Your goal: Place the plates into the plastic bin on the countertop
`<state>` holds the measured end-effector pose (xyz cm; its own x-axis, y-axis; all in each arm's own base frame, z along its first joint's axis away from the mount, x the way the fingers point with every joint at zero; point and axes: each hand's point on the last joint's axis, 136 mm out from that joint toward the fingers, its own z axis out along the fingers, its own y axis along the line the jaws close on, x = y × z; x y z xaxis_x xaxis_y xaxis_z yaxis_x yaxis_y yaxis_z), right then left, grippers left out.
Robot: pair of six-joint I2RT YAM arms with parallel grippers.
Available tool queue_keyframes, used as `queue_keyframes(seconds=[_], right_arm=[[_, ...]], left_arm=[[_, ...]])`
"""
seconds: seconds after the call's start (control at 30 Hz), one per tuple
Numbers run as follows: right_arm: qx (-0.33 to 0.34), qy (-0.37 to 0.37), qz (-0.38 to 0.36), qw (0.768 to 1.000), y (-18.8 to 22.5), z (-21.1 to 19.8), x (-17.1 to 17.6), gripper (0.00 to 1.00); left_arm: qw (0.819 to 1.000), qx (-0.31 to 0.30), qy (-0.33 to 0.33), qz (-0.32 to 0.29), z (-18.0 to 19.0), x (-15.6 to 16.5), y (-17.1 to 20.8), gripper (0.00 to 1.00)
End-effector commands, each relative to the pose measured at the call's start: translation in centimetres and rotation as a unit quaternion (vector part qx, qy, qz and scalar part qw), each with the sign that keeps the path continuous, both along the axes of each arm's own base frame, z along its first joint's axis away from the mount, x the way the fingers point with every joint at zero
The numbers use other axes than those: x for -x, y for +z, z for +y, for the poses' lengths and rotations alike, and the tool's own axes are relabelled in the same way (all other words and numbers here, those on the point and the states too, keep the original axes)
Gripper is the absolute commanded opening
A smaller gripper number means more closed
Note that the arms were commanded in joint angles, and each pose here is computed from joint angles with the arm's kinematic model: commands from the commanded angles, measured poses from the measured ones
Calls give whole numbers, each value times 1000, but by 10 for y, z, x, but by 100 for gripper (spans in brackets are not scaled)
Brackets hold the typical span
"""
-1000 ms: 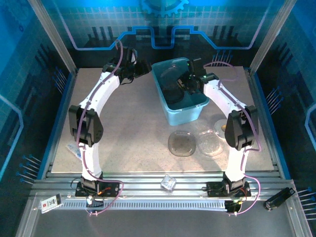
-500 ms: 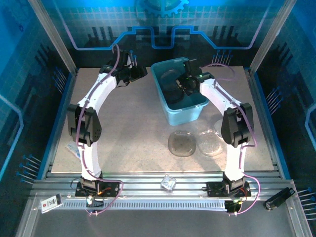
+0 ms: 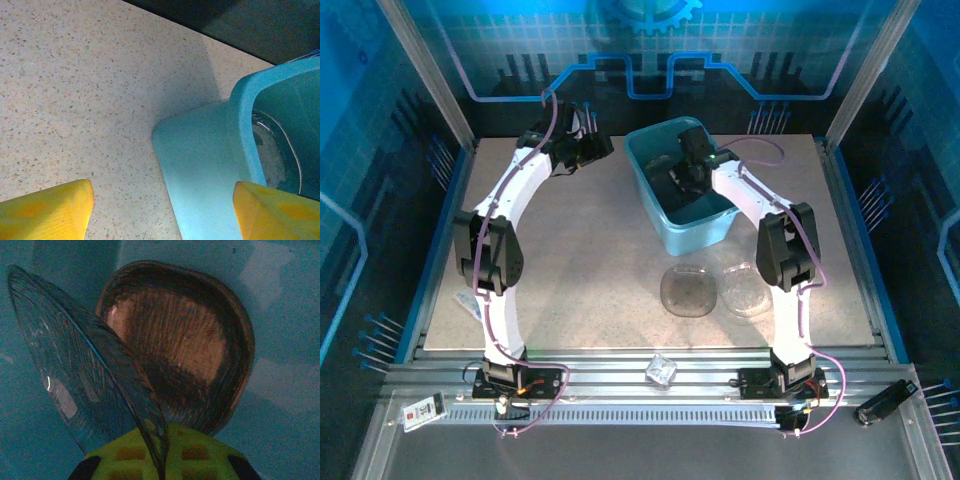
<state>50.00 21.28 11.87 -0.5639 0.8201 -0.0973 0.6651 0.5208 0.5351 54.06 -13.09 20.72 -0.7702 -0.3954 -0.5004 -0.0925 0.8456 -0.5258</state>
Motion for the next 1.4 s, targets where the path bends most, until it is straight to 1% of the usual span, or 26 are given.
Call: queue_keyframes(seconds=[0.0, 0.13, 0.3, 0.4, 0.47, 0.57, 0.7, 0.8, 0.87, 0.9, 0.93, 1.13, 1.37], right_arm=[[7, -4, 29, 1000, -17, 7, 8, 0], [12, -7, 38, 999, -27, 7, 8, 0], [13, -7, 45, 999, -39, 8, 8, 5], [6, -8, 48, 999, -46, 10, 6, 11], [-3, -3, 48, 999, -46, 14, 5, 19], [-4, 3, 41, 999, -45, 16, 4, 27], [-6, 5, 36, 999, -45, 14, 2, 44], [-3, 15, 21, 1000, -38, 15, 0, 61], [5, 26, 5, 1000, -28, 14, -2, 83], [10, 29, 0, 1000, -24, 13, -3, 97], [16, 34, -9, 999, -19, 12, -4, 100], [48, 62, -34, 996, -4, 6, -2, 100], [95, 101, -79, 987, 20, 0, -4, 100]], left_arm=[[1000, 2, -12, 2, 3, 11, 8, 74], [1000, 3, -12, 4, 2, 10, 7, 75], [1000, 4, -10, 13, 3, 12, 3, 75], [1000, 2, -9, 18, 3, 13, 1, 74], [1000, 2, -7, 18, 4, 13, 2, 75], [1000, 3, -4, 20, 4, 13, 2, 74], [1000, 6, 0, 23, 2, 15, 4, 74], [1000, 1, 1, 26, 0, 17, 4, 75], [1000, -3, 0, 25, -2, 18, 7, 75], [1000, -5, 0, 27, -3, 19, 6, 74], [1000, -7, -1, 27, -5, 19, 7, 74], [999, -22, -4, 24, -16, 22, 13, 74], [999, -41, -14, 12, -33, 25, 23, 75]])
